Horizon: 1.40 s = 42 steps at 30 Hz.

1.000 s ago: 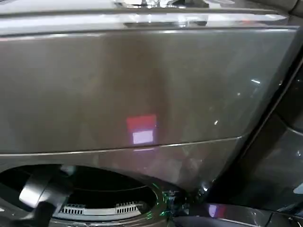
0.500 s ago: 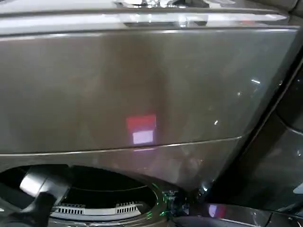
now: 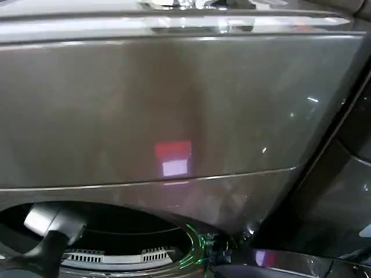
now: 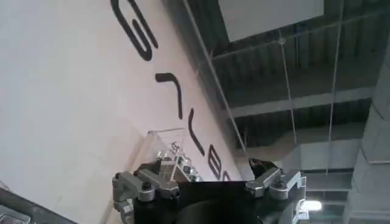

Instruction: Grasp the clothes from the dryer.

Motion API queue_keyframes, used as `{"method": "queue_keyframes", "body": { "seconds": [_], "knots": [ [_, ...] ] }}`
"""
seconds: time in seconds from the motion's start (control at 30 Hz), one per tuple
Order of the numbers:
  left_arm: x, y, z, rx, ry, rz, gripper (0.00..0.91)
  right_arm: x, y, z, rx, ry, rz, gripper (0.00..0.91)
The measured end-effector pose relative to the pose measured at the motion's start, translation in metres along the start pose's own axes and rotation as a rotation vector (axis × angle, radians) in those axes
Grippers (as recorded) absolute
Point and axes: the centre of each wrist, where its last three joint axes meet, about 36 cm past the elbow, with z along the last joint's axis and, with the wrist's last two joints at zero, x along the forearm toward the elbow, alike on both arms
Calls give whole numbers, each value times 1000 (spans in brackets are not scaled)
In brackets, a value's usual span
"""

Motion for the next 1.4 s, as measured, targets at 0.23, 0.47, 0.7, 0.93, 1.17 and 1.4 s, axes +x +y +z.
{"method": "queue_keyframes", "body": {
  "seconds": [0.23, 0.47, 0.7, 0.93, 1.17, 1.4],
  "knots": [
    [-7, -4, -4, 29, -41, -47, 0, 0, 0, 0, -2, -3, 4, 907],
    [-8, -10, -2, 58, -152, -159, 0, 0, -1, 0, -6, -4, 6, 907],
    [-13, -23, 10, 115, -317, -340, 0, -1, 1, 0, -12, -8, 3, 907],
    [-29, -49, -3, 166, -536, -571, 0, -1, 3, 3, -21, -12, 3, 907],
    [-46, -78, -24, 248, -746, -786, 0, -2, 2, 5, -21, -12, 4, 907],
    [-63, -108, -40, 337, -905, -997, 0, -2, 2, 5, -5, -16, 1, 907]
  ]
}}
